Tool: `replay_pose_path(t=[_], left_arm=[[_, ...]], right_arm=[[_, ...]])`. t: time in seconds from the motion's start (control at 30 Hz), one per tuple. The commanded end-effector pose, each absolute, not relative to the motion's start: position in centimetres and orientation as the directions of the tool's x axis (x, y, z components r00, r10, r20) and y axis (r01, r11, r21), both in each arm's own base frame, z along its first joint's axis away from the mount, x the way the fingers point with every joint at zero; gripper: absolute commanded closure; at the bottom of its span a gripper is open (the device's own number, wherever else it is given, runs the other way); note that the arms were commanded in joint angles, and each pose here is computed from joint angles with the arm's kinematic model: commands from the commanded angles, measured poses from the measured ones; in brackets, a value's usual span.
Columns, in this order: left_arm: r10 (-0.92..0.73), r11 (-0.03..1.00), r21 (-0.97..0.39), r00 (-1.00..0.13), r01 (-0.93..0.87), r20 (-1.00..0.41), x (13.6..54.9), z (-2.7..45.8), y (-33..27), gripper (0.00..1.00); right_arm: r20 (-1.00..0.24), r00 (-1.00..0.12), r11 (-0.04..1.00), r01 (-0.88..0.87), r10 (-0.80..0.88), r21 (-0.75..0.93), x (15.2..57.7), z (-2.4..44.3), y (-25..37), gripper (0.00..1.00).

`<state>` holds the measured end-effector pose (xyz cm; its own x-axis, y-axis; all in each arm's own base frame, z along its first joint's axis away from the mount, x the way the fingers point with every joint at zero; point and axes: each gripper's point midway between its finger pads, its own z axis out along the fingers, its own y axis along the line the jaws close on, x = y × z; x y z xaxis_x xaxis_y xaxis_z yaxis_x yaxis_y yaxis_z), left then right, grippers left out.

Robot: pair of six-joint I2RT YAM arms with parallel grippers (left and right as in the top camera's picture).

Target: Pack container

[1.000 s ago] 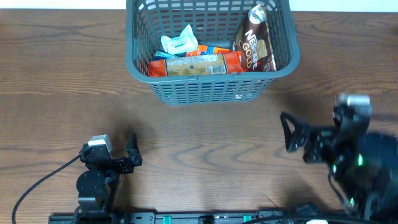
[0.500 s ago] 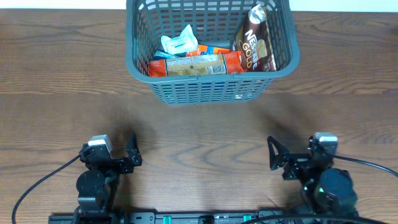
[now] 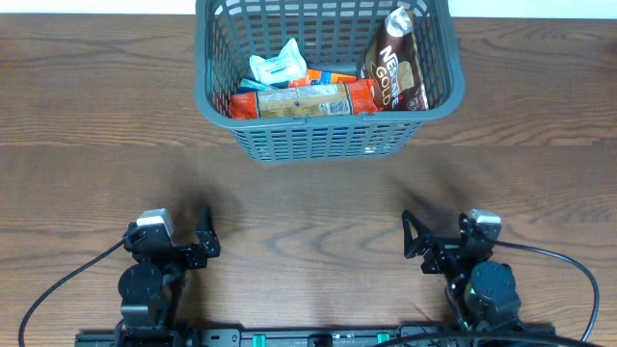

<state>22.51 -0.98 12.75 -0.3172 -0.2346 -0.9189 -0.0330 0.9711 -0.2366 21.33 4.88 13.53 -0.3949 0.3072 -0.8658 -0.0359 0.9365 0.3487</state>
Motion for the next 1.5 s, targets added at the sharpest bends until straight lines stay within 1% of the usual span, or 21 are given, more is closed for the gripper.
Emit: replay_pose_path(t=[0.0,0.17,1.47], left_arm=[[-0.236,0.971,-0.235,-0.334,-0.043,-0.913,22.5,11.8,-0.9,0.02],[-0.236,0.971,-0.235,-0.334,-0.043,-0.913,22.5,11.8,-0.9,0.02],[-0.236,0.971,-0.236,-0.334,-0.043,-0.912,22.5,11.8,-0.9,0.02]], right_arm=[[-0.864,-0.38,0.931,-0.021,0.33,0.364,21.4,12.9,4.6,0.01],[-0.859,-0.395,0.931,-0.023,0.325,0.363,21.4,11.8,4.7,0.01],[-0.859,-0.395,0.932,-0.022,0.325,0.363,21.4,11.8,4.7,0.01]])
